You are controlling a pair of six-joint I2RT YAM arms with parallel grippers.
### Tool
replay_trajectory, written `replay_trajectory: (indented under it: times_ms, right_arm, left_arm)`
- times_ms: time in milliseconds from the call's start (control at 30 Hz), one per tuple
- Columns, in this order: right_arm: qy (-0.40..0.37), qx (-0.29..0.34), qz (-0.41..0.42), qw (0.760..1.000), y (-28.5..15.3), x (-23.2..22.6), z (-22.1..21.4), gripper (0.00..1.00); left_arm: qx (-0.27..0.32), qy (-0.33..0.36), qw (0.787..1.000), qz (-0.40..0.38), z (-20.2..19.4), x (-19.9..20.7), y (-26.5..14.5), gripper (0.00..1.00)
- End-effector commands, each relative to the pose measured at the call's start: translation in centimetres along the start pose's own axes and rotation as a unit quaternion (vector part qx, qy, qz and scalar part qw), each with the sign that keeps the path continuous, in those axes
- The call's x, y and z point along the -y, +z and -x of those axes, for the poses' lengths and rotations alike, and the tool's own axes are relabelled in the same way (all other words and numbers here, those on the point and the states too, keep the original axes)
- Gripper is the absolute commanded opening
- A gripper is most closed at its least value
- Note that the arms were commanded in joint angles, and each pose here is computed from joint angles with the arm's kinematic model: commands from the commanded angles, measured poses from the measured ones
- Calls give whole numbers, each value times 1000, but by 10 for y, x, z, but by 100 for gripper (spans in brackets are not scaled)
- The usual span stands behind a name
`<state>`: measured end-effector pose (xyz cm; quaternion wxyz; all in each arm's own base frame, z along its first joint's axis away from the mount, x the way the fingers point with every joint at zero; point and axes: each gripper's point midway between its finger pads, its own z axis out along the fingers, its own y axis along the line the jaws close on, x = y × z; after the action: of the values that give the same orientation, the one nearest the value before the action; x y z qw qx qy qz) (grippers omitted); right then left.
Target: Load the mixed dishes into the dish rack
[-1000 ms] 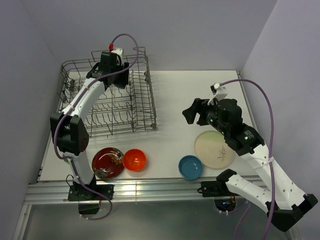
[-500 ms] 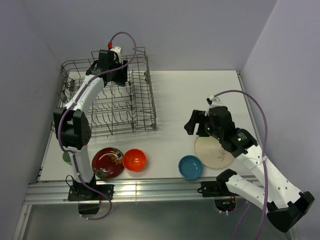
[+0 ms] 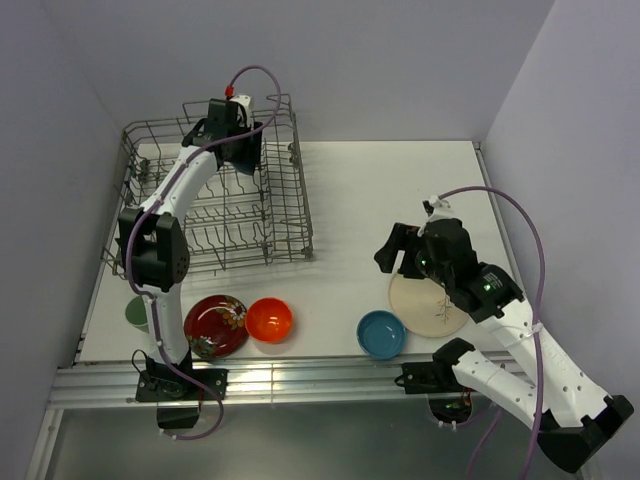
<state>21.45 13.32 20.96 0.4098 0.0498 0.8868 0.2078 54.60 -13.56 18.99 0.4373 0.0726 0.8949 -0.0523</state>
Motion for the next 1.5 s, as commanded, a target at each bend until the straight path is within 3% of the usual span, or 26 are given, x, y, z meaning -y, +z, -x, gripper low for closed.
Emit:
replay_trajectory:
  times_ms: [0,133,233,300,400,433,533,700,733,1067,1300,1467]
  right_arm:
    - [11,15,-12,1000,-7,4,6,82]
    - [14,8,-17,1000,-8,7,2,82]
    - [11,4,-23,1000,-7,11,-2,82]
    - [11,5,-24,1000,-7,12,-3,82]
    - [10,3,-22,1000,-6,12,-5,82]
    - [11,2,-22,1000,-6,12,-5,82]
    - [11,-4,-24,1000,-4,13,-8,82]
    - [9,0,-25,1000,-4,15,-9,82]
    - [8,-2,-26,1000,-4,16,-10,82]
    - [4,-6,-23,1000,-2,16,-14,82]
    - [14,-30,-39,999,-2,21,-24,82]
    - [30,-47,-49,997,-1,27,-35,82]
  left_arm:
    - [15,-12,1000,-7,17,11,2,0]
    - [0,-15,1000,-4,6,10,11,7]
    - [-3,-22,1000,10,2,7,14,28]
    - [-1,-27,1000,11,1,6,14,34]
    - [1,-30,999,19,0,8,14,56]
    - [1,-28,999,22,-2,9,14,68]
    - [5,-29,999,15,-2,12,13,82]
    - [7,-39,999,12,-3,14,13,93]
    - [8,-43,999,10,-2,15,14,98]
    - [27,-74,997,17,5,15,6,99]
    - [92,-117,988,30,28,7,-45,99]
    - [86,-138,987,14,32,13,-66,97]
